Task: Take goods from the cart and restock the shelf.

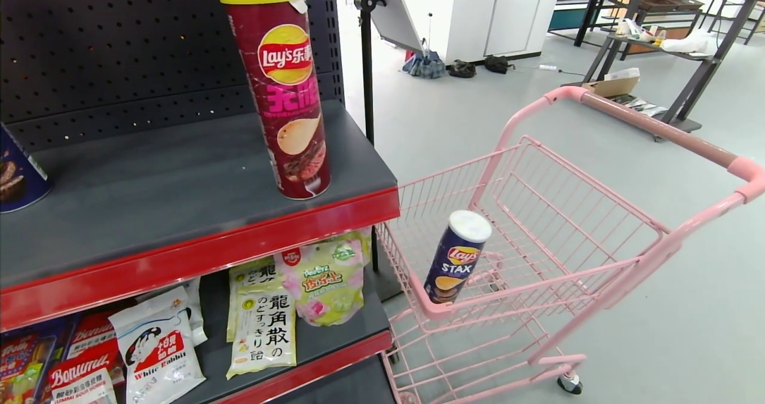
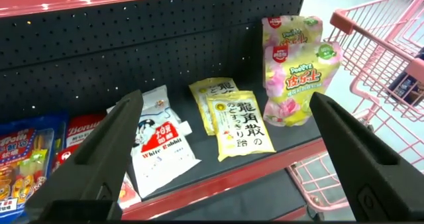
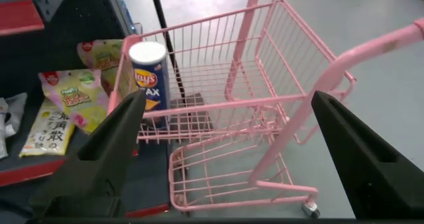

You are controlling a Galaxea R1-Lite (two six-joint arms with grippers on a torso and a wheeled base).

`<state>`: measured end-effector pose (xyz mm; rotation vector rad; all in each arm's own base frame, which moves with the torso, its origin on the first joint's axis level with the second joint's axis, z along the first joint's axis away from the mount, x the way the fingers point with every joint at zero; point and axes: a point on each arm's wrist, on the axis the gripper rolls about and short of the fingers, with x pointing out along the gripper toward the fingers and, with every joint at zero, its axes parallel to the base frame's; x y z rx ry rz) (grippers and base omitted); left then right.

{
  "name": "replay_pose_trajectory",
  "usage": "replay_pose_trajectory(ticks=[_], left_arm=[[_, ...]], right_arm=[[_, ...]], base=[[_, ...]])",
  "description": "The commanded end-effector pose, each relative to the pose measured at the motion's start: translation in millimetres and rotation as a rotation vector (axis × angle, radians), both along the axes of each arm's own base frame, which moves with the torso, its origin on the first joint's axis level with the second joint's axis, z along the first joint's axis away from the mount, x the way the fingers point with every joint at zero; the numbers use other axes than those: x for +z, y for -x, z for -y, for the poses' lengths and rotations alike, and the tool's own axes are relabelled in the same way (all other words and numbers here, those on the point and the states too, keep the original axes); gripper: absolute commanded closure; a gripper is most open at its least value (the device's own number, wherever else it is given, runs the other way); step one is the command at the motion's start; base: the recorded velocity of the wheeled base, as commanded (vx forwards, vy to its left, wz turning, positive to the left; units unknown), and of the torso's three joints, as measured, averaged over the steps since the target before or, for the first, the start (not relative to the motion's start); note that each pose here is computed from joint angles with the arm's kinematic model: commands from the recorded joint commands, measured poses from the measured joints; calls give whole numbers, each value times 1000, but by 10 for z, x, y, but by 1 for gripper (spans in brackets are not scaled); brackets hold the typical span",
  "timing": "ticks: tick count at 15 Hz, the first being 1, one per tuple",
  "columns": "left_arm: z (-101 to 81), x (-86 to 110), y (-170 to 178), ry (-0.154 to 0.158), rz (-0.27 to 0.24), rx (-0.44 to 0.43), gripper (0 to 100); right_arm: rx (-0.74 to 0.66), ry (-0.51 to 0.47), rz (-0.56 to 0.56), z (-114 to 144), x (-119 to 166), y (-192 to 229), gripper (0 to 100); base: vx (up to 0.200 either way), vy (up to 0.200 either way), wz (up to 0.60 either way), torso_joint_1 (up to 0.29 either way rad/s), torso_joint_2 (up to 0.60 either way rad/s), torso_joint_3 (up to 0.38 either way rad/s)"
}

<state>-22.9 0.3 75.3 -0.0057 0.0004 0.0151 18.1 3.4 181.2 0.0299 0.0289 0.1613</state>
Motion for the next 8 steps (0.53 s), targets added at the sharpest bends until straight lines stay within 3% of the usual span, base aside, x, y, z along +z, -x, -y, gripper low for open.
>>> replay_pose_trajectory(ticks=[1,5,8], left_arm=[[0,0,-1,0,-1,0,0],[0,0,-1,0,-1,0,0],[0,0,-1,0,-1,0,0]], right_arm=[[73,-21,-200,-124,96,-1127,0],[188,-57,-286,-367,-167,-1971,0],[259,-43,-336,-603,-389,-2259,0]], base=[[0,0,0,0,0,0],[0,0,0,0,0,0],[0,0,0,0,0,0]])
